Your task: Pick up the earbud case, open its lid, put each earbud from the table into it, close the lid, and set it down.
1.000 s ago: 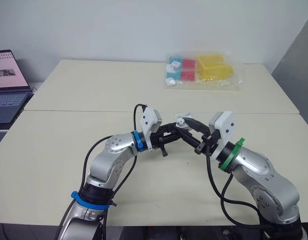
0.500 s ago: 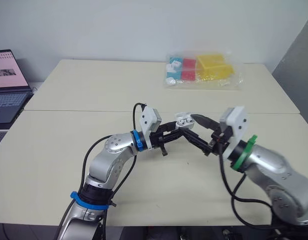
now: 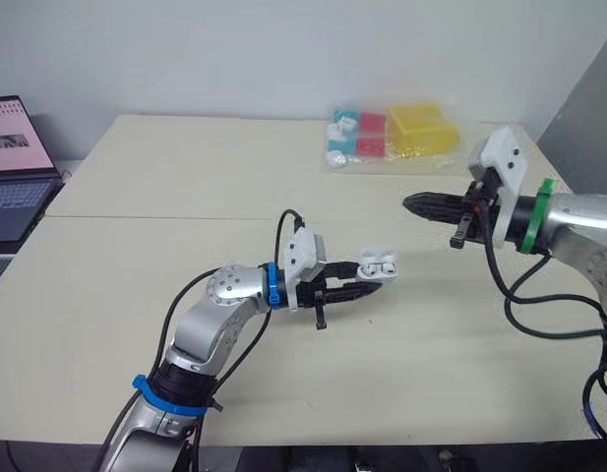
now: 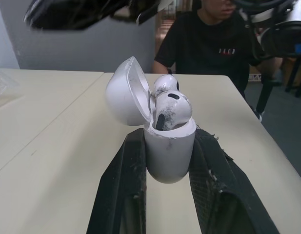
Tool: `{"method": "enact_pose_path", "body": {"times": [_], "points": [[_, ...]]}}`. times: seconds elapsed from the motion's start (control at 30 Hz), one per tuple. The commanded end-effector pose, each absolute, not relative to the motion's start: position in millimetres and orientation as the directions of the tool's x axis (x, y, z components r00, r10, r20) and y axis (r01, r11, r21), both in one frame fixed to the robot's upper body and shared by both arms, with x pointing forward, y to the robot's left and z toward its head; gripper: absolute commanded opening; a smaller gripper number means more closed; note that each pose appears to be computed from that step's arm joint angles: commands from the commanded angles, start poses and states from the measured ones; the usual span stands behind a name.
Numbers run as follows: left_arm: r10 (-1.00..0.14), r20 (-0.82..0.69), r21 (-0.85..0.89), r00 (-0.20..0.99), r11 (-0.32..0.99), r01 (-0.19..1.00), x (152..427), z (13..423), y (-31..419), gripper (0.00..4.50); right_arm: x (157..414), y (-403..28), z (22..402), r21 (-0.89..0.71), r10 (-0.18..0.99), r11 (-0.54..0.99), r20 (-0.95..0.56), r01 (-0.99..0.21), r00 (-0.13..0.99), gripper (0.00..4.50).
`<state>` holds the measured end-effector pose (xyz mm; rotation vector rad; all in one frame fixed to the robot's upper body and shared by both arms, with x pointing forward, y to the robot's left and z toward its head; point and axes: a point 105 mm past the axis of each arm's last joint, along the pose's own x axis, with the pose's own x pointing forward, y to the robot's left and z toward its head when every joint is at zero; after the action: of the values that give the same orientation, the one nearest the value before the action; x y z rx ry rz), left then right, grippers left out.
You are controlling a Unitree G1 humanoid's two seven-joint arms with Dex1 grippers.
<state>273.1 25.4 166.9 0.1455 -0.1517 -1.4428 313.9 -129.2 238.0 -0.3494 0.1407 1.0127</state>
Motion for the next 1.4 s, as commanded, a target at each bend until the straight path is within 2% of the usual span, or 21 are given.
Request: {"method": "enact_pose_path", "body": {"times": [0.03,0.1,0.2,0.33,0.47,0.83,1.03,1.1,1.23,1.4], "points": [[-0.995,0.047,0.239,0.089,0.098,0.966,265.0,180.1,22.4,0.81,306.1,-123.2,239.7,-0.222,0.85,0.365,-0.316,-0.904,0.421,0.0],[-0.995,0.043,0.243,0.091,0.098,0.965,264.8,179.3,22.5,0.81,301.0,-118.8,237.5,-0.217,0.87,0.306,-0.332,-0.927,0.365,0.0],[-0.996,0.034,0.263,0.086,0.092,0.961,262.9,178.4,22.9,0.81,278.3,-104.7,237.4,-0.151,0.911,0.167,-0.354,-0.974,0.21,0.0],[-0.995,0.036,0.259,0.095,0.101,0.96,264.2,178.5,23.1,0.81,263.7,-102.1,240.6,-0.096,0.927,0.101,-0.352,-0.99,0.129,0.0],[-0.992,0.041,0.264,0.12,0.127,0.956,268.0,178.9,23.9,0.81,256.9,-101.0,239.5,-0.095,0.928,0.077,-0.357,-0.993,0.106,0.0],[-0.991,0.057,0.25,0.122,0.132,0.959,268.3,181.5,23.3,0.81,252.3,-106.0,216.7,-0.047,0.899,0.12,-0.419,-0.992,0.129,0.0],[-0.987,0.045,0.249,0.155,0.161,0.955,273.1,178.2,27.3,0.81,223.3,-100.8,244.9,0.04,0.948,0.027,-0.318,-0.999,0.013,0.0],[-0.987,0.041,0.251,0.152,0.158,0.955,272.7,177.5,27.2,0.81,223.9,-99.8,249.3,0.036,0.953,0.041,-0.301,-0.999,0.028,0.0],[-0.988,0.044,0.257,0.145,0.152,0.954,271.2,177.4,25.4,0.81,260.3,-99.7,250.0,-0.073,0.932,0.239,-0.261,-0.968,0.25,0.0],[-0.988,0.048,0.262,0.146,0.153,0.953,272.5,178.4,25.1,0.81,271.5,-97.8,243.2,-0.114,0.916,0.28,-0.267,-0.953,0.301,0.0]]}}
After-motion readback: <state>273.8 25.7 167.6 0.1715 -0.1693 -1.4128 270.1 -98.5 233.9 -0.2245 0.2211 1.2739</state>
